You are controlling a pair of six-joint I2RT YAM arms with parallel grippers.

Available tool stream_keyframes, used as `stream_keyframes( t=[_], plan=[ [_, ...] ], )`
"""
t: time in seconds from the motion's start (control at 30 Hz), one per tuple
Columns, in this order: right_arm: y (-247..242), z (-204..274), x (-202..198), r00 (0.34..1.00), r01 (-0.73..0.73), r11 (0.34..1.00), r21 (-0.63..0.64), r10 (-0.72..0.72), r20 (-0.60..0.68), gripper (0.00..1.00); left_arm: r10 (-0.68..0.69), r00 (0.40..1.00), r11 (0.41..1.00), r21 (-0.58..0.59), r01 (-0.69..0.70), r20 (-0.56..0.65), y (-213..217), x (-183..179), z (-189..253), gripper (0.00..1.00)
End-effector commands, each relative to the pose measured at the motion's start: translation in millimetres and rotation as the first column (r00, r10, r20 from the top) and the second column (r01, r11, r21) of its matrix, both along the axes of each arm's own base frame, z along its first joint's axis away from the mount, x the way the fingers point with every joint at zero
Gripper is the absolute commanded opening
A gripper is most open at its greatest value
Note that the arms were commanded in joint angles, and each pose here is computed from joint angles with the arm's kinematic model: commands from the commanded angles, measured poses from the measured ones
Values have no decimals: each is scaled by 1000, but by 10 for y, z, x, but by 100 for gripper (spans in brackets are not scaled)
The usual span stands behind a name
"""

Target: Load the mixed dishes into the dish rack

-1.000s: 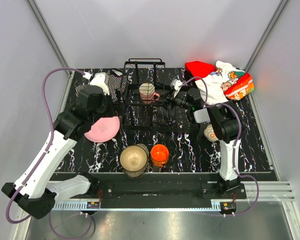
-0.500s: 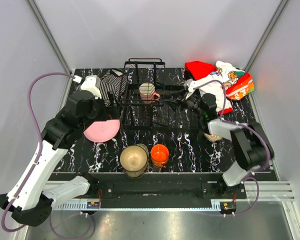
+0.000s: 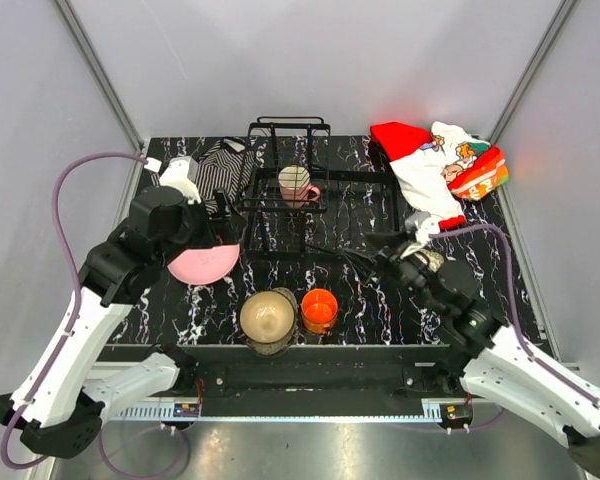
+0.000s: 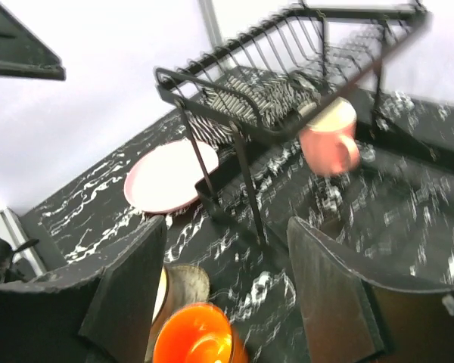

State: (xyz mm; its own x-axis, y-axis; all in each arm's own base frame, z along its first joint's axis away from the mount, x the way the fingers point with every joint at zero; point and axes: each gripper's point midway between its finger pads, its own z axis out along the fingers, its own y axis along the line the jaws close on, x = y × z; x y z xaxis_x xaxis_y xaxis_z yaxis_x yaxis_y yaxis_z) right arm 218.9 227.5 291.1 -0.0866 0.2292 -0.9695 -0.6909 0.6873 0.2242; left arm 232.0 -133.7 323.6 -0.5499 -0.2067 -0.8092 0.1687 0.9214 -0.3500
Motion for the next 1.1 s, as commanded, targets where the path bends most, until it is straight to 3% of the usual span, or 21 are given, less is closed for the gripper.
stream_keyframes(
  t=[0.0, 0.17, 0.27, 0.57, 0.8, 1.07],
  plan=[
    [-334, -557, -62, 960, 164, 984, -73, -176, -218, 72, -17, 1000, 999, -48, 18, 13, -51, -28, 53, 99],
    [-256, -842, -243, 932, 132, 986, -106, -160, -326, 67, -4, 1000, 999, -53, 5, 5, -28, -47, 2, 99],
    [-252, -1014, -283, 910, 193, 970, -146, -233, -343, 67, -5, 1000, 998, -55, 5, -7, -39, -53, -47, 99],
    [110, -1143, -862, 922, 294, 923, -247, -342, -182, 69, -6, 1000, 998, -62, 4, -26, -50, -69, -123, 99],
    [383, -1358, -1257, 946, 303, 911, -279, -323, -30, 70, -14, 999, 998, -66, 11, -42, -69, -83, -199, 99],
    [313, -1475, -1293, 942, 318, 926, -204, -334, -46, 70, -14, 999, 998, -64, 11, -49, -74, -81, -246, 99]
  ],
)
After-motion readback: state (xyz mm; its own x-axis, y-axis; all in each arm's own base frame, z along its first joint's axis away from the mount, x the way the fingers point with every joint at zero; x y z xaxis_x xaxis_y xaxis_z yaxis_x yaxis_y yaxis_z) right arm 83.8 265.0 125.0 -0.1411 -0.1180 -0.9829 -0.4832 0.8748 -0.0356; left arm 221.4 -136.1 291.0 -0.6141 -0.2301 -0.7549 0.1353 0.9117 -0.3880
